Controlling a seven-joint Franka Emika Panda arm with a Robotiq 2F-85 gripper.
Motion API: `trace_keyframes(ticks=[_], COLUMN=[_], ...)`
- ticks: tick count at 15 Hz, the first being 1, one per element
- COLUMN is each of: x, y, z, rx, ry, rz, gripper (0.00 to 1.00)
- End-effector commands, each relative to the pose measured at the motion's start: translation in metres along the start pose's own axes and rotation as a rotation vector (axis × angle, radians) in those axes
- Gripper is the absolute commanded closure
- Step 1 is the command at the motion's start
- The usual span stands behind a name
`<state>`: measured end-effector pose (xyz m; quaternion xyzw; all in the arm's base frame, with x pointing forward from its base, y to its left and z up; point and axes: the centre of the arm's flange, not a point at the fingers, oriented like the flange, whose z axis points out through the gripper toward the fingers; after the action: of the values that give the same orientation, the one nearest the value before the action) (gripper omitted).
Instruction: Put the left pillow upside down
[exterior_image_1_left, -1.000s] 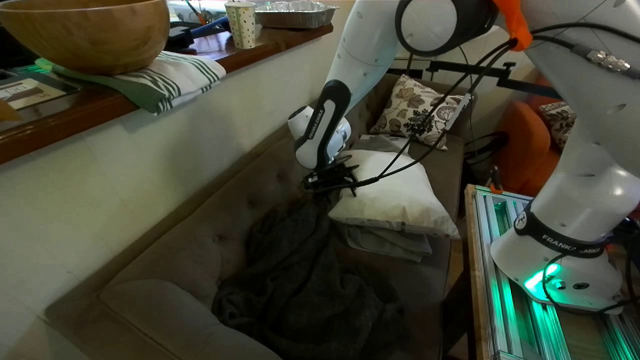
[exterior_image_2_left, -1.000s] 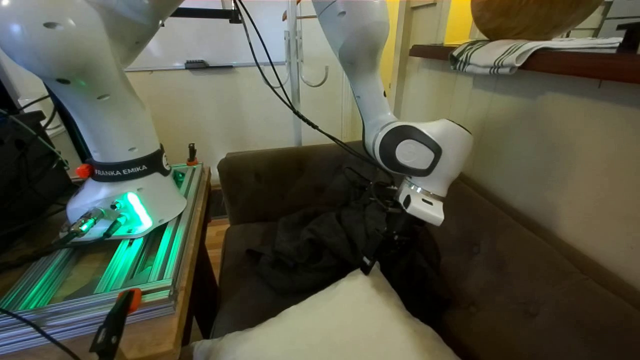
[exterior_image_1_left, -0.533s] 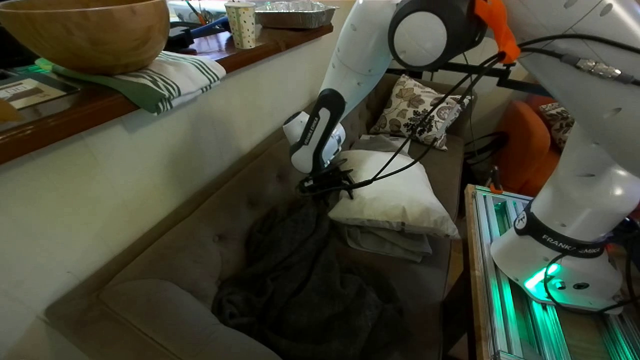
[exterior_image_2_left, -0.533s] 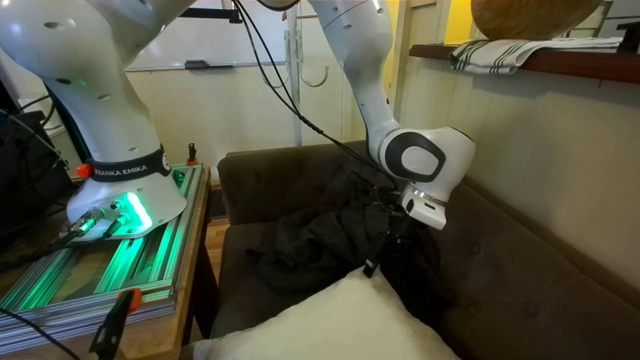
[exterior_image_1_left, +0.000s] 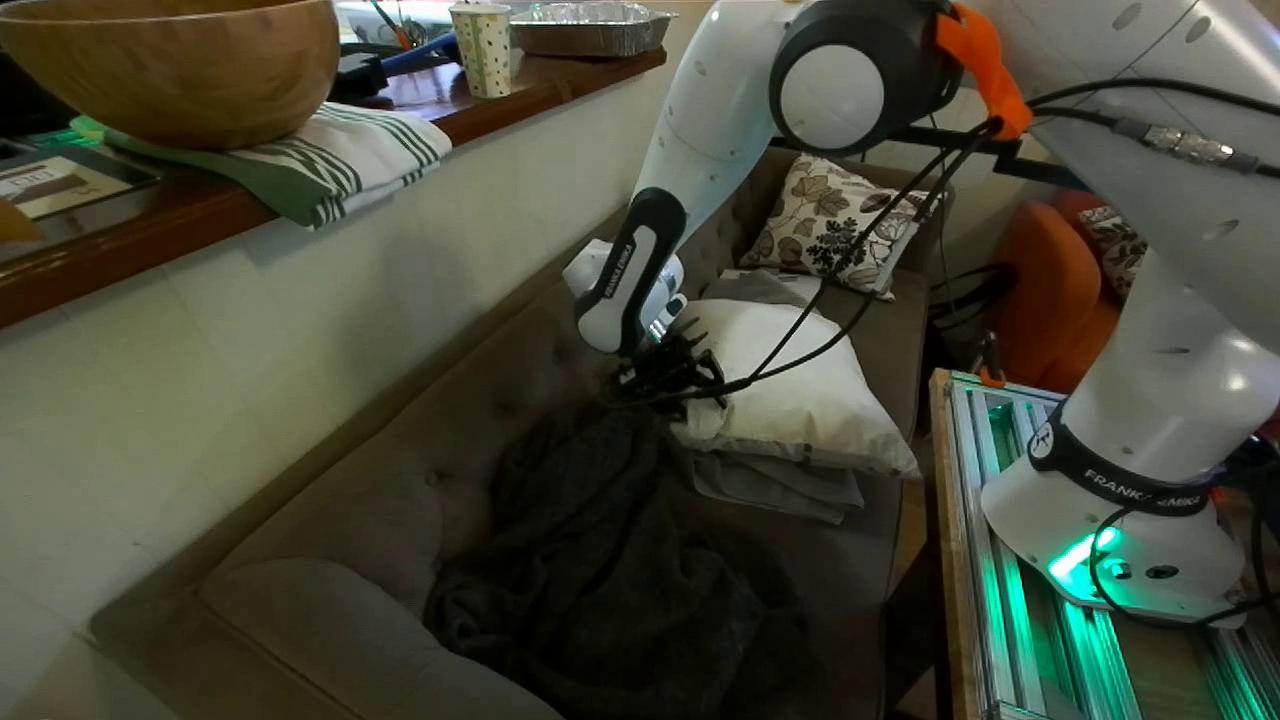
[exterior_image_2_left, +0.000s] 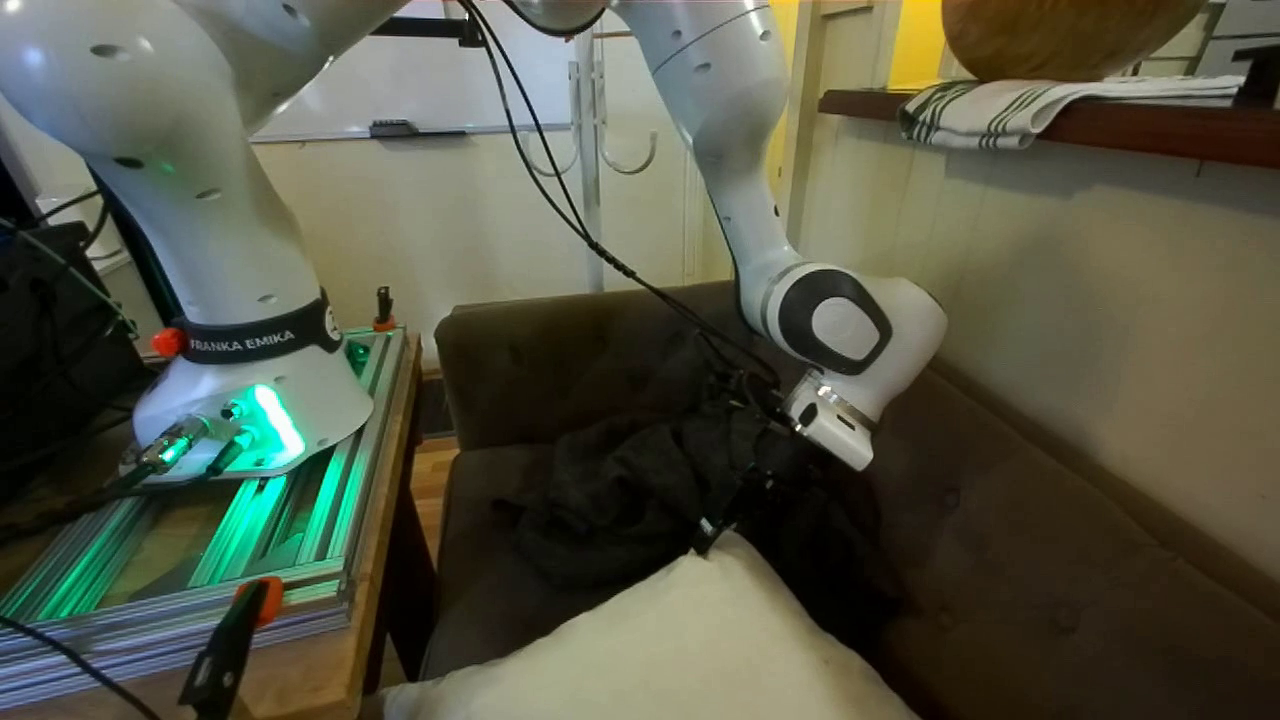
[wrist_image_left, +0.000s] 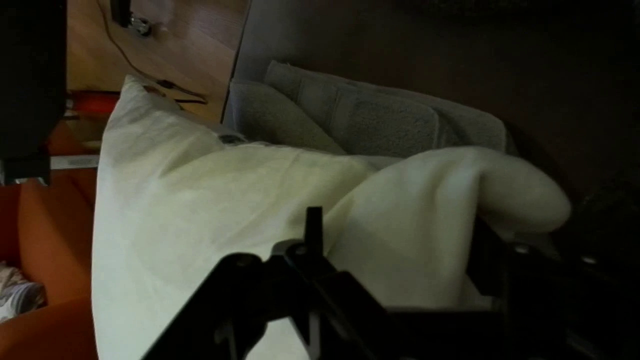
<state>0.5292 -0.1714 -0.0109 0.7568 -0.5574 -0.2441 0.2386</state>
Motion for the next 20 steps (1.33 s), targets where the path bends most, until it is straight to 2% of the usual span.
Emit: trace_keyframes(ticks=[1, 6, 8, 12, 17, 20], x=[0.007, 0.030, 0.036, 0.044, 0.048, 0.047], y=[0.005, 0.030, 0.040, 0.062, 0.111, 0.156], z=[-0.004, -0.021, -0.027, -0.047, -0.099, -0.134], rx=[-0.033, 0.039, 0.065, 0.161, 0.382, 0.494], ry=[0.016, 0.012, 0.004, -0.019, 0.017, 0.090], rz=[-0.003, 0.046, 0.055, 0.069, 0.152, 0.207], gripper=[0.63, 0.98, 1.00, 0.99, 0.99, 0.99])
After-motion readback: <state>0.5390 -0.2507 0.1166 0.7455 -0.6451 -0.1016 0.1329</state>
